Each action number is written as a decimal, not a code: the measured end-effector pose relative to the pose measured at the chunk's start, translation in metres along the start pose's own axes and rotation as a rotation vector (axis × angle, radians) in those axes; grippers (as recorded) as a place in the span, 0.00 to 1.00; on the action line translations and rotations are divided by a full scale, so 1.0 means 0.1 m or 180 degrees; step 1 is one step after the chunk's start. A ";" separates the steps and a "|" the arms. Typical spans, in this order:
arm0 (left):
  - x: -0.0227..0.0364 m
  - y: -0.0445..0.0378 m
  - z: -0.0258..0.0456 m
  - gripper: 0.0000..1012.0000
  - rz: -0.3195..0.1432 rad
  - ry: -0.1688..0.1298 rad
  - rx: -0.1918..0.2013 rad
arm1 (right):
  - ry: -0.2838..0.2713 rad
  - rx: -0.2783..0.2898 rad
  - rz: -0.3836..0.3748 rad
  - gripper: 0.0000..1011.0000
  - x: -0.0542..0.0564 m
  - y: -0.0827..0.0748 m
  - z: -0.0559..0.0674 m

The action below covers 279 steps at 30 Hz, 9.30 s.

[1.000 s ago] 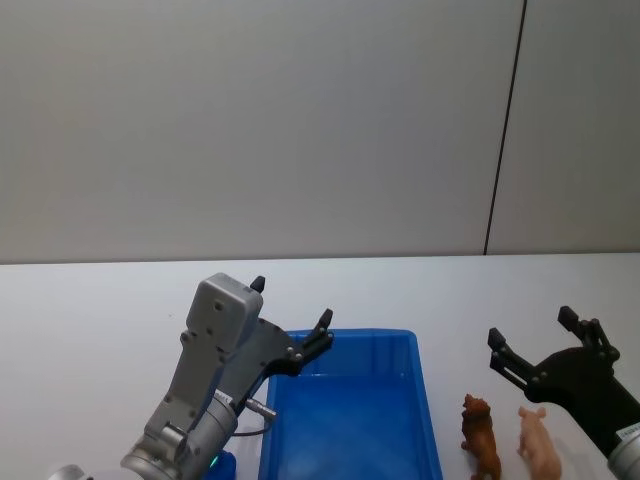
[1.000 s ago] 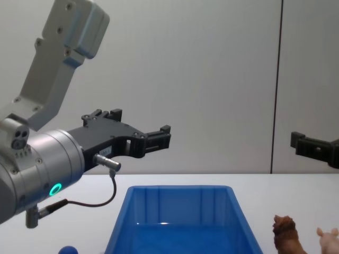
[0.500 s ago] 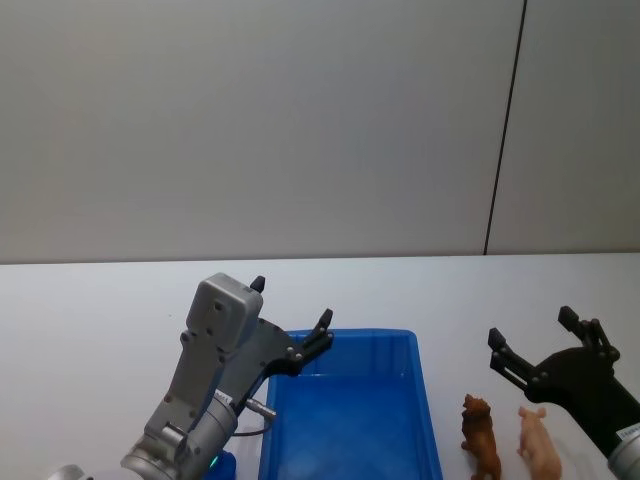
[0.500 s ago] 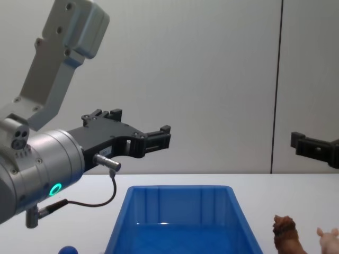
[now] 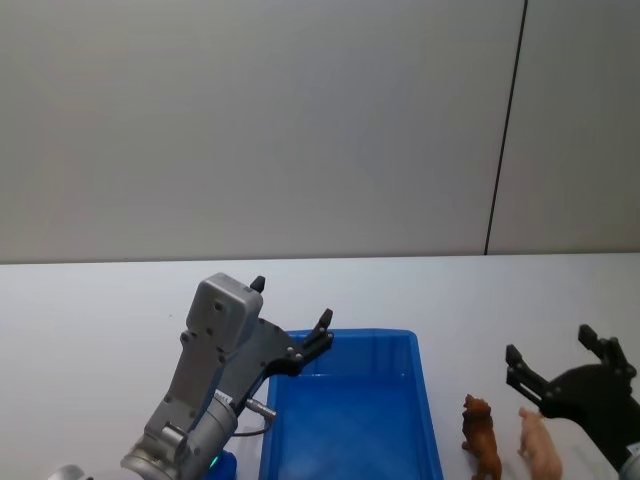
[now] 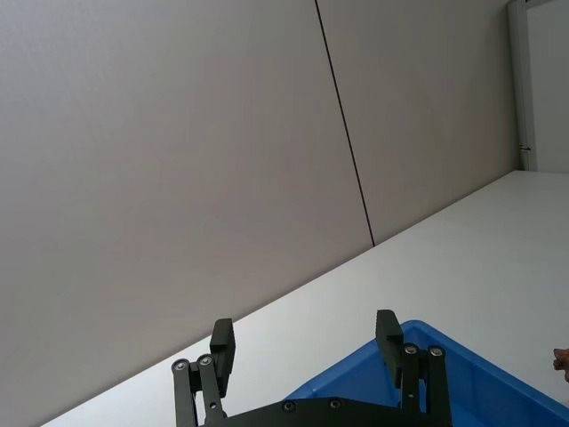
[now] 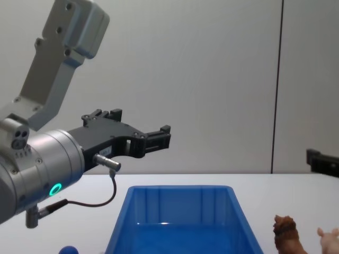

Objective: Pick up the two dolls from the table and place them into the box.

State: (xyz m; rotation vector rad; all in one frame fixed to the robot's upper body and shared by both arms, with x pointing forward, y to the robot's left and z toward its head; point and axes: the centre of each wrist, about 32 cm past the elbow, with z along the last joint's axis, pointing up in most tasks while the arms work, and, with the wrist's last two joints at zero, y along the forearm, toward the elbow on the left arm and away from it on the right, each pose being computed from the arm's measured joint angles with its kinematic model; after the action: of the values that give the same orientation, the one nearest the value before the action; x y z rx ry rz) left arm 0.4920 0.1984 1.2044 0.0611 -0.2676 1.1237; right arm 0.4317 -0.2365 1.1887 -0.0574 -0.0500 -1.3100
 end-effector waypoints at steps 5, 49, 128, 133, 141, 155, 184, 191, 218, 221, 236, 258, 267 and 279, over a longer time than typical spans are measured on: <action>0.000 0.000 0.000 0.99 0.0000 0.0000 0.0000 | -0.0032 -0.0146 -0.0097 0.99 0.00 -0.05 -0.02; 0.000 0.000 0.000 0.99 0.0000 0.0000 0.0000 | -0.0122 -0.1016 -0.0036 0.72 -0.03 -0.08 -0.64; 0.000 0.000 0.000 0.99 0.0000 0.0000 0.0000 | -0.0261 -0.0382 0.0825 0.99 -0.60 0.77 -0.01; 0.000 0.000 0.000 0.99 0.0000 0.0000 0.0000 | -0.0281 -0.0404 0.0694 0.99 -0.56 0.70 0.00; 0.000 0.000 0.000 0.99 0.0000 0.0000 0.0000 | -0.0290 -0.0458 0.0461 0.99 -0.48 0.52 0.01; 0.000 0.000 0.000 0.99 0.0000 0.0000 0.0000 | -0.0274 -0.0631 0.0200 0.99 -0.39 0.24 -0.05; 0.000 0.000 0.000 0.99 0.0000 0.0000 0.0000 | -0.0003 -0.1098 0.0273 0.70 -0.41 0.11 -0.47; 0.000 0.000 0.000 0.99 0.0000 0.0000 0.0000 | 0.0037 -0.1148 0.0281 0.49 -0.43 0.10 -0.52; 0.000 0.000 0.000 0.99 0.0000 0.0000 0.0000 | -0.0306 -0.0474 0.0247 0.27 -0.40 0.09 -0.14; 0.000 0.000 0.000 0.99 0.0000 0.0000 0.0000 | -0.0335 -0.0381 0.0298 0.27 -0.38 0.12 -0.08; 0.000 0.000 0.000 0.99 0.0000 0.0000 0.0000 | -0.0305 -0.0229 0.0721 0.27 -0.43 0.37 0.06; 0.000 0.000 0.000 0.99 0.0000 0.0000 0.0000 | -0.0231 -0.0356 0.0854 0.86 -0.51 0.71 -0.04; 0.000 0.000 0.000 0.99 0.0000 0.0000 0.0000 | -0.0223 -0.0317 0.0608 0.99 -0.45 0.64 -0.06; 0.000 0.000 0.000 0.99 0.0000 0.0000 0.0000 | -0.0212 -0.0257 0.0252 0.99 -0.33 0.44 -0.09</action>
State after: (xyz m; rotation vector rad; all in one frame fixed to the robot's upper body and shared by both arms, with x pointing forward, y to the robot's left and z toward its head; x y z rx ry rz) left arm 0.4920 0.1984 1.2044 0.0611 -0.2676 1.1237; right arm 0.4659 -0.1941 1.1764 -0.1705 -0.0512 -1.2306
